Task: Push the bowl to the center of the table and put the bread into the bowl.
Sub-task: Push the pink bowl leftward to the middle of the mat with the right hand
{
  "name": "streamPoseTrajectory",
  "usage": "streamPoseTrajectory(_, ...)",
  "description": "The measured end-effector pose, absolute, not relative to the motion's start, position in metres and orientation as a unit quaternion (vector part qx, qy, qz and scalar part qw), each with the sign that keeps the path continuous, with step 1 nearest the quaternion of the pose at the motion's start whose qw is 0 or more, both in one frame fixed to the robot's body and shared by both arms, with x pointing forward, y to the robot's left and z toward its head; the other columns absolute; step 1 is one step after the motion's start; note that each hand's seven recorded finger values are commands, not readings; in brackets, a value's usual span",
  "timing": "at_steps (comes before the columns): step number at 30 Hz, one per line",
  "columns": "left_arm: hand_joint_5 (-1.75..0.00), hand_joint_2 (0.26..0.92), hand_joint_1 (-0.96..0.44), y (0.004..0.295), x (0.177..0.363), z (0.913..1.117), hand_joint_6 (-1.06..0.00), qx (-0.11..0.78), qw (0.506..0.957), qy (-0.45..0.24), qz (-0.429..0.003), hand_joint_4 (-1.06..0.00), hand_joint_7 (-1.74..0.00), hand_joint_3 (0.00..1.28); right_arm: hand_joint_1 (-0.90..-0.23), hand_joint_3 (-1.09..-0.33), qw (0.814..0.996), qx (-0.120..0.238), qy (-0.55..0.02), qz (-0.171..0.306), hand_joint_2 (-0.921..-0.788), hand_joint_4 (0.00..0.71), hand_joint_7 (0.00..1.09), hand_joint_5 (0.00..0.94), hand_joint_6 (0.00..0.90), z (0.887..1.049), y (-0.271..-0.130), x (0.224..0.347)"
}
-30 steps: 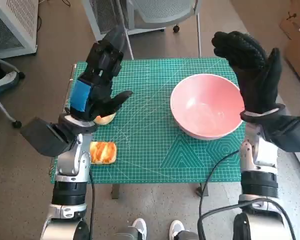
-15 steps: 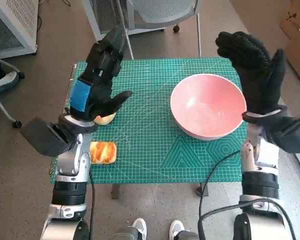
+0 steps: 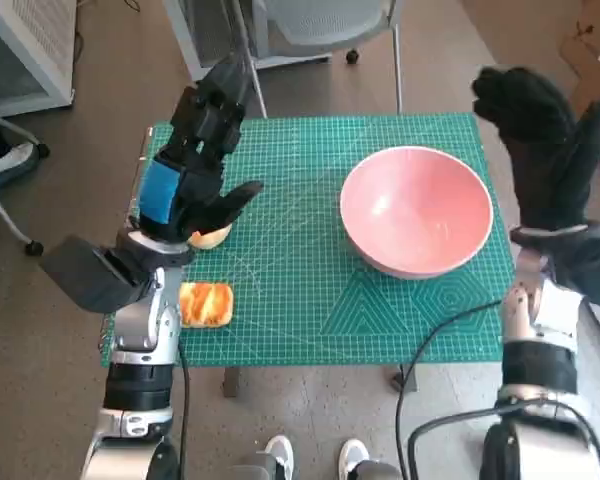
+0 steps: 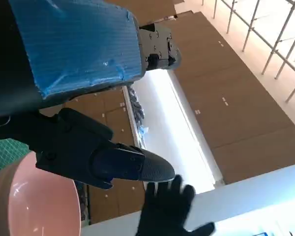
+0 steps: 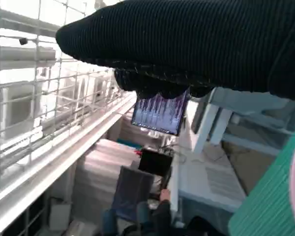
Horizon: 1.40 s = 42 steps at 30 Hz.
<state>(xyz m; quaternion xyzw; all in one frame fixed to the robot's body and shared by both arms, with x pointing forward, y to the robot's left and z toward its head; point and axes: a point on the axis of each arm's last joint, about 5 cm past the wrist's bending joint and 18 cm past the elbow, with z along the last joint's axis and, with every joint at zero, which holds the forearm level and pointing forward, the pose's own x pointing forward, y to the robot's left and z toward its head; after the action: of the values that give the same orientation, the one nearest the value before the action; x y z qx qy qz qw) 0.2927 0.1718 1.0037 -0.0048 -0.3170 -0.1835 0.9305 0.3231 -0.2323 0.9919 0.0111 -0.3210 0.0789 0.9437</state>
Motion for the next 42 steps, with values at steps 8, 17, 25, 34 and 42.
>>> streamPoseTrajectory(8,0.0,0.92,-0.48,0.172,0.293,1.004,0.0,-0.006,0.931,-0.317,-0.182,-0.01,-0.39,0.16,-0.595,-0.693,0.96,0.023,-0.276,0.043,-0.921,0.185,0.0,0.0,0.265,0.976,-0.242,0.323)
streamPoseTrajectory(17,0.0,0.92,-0.48,0.172,0.293,1.003,0.0,-0.006,0.931,-0.316,-0.183,-0.01,-0.39,0.16,-0.592,-0.693,0.974,0.035,-0.223,0.005,-0.921,0.21,0.01,0.012,0.283,0.967,-0.25,0.324)
streamPoseTrajectory(25,0.0,0.919,-0.48,0.174,0.293,1.003,0.0,-0.006,0.931,-0.316,-0.182,0.0,-0.38,0.16,-0.606,-0.659,0.987,0.055,-0.147,-0.035,-0.921,0.223,0.01,0.01,0.295,0.95,-0.251,0.322)
streamPoseTrajectory(34,0.0,0.918,-0.47,0.174,0.293,1.003,0.0,-0.006,0.931,-0.315,-0.184,0.0,-0.38,0.16,-0.592,-0.661,0.991,0.065,-0.104,-0.046,-0.921,0.223,0.01,0.005,0.29,0.942,-0.249,0.321)
streamPoseTrajectory(42,0.0,0.918,-0.48,0.175,0.293,1.003,0.0,-0.006,0.931,-0.315,-0.185,0.0,-0.38,0.16,-0.588,-0.669,0.994,0.059,-0.079,-0.047,-0.921,0.227,0.01,0.005,0.297,0.938,-0.248,0.321)
